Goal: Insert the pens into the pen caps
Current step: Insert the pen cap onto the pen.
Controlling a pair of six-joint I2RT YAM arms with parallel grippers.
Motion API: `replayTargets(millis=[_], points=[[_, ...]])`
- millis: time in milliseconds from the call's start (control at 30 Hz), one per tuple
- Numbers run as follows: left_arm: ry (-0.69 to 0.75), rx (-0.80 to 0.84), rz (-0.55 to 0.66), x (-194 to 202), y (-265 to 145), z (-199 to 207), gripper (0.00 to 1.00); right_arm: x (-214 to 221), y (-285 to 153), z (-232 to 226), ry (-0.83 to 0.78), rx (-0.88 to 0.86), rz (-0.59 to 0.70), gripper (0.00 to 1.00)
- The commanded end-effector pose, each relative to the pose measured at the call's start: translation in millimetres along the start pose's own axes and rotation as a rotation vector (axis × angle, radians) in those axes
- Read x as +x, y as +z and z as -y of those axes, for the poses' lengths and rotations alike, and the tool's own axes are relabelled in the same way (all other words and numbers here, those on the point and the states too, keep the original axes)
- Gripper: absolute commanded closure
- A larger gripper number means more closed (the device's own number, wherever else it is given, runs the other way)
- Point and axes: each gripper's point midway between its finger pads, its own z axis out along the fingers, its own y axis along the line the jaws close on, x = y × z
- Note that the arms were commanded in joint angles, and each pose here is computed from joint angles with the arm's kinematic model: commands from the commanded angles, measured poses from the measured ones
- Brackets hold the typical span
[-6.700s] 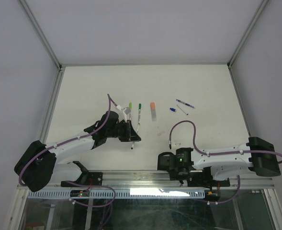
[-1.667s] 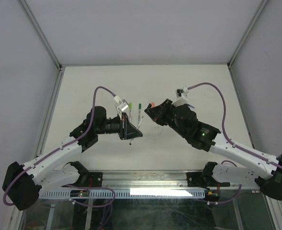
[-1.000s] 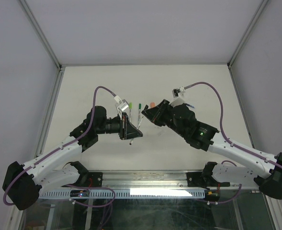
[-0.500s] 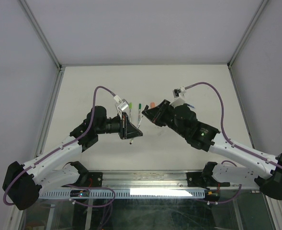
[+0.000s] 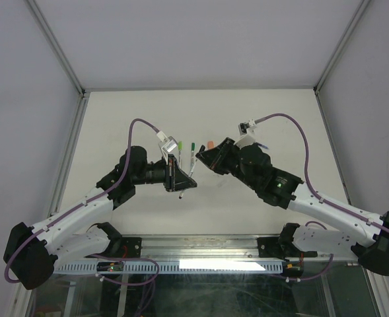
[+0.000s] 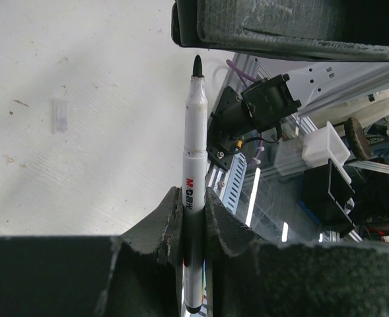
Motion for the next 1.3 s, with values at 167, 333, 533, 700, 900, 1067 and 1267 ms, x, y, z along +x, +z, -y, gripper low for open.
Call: replayTargets(millis=[167,333,533,700,900,1067,1267], points=[[0.030,0.022,0.075,-26.9,-0.6,12.1,1.00,-3.8,0.7,-9.8,-0.013,-0.043,0.011,1.00],[0.025,0.019,0.078,-27.8,0.2,11.4,1.00,1.3,3.3,-9.6,-0.018,-0.052,-0.006,1.00],[0.008,0.006,0.092,-30.8,1.3,9.1,1.00,7.5,6.0,-8.6,-0.041,-0.059,-0.032,1.00],[-0.048,-0.032,0.120,-36.4,4.0,2.6,1.00,12.1,6.5,-9.8,-0.068,-0.085,-0.047,1.00],[-0.094,-0.047,0.171,-47.8,6.0,1.4,1.00,19.4,8.8,-8.8,-0.096,-0.105,-0.069,1.00],[-0.084,-0.047,0.215,-62.7,6.2,5.2,1.00,25.2,9.0,-11.3,-0.121,-0.130,-0.097,1.00],[-0.057,-0.067,0.270,-82.1,6.6,6.1,1.00,35.2,4.8,-20.2,-0.169,-0.191,-0.144,1.00]])
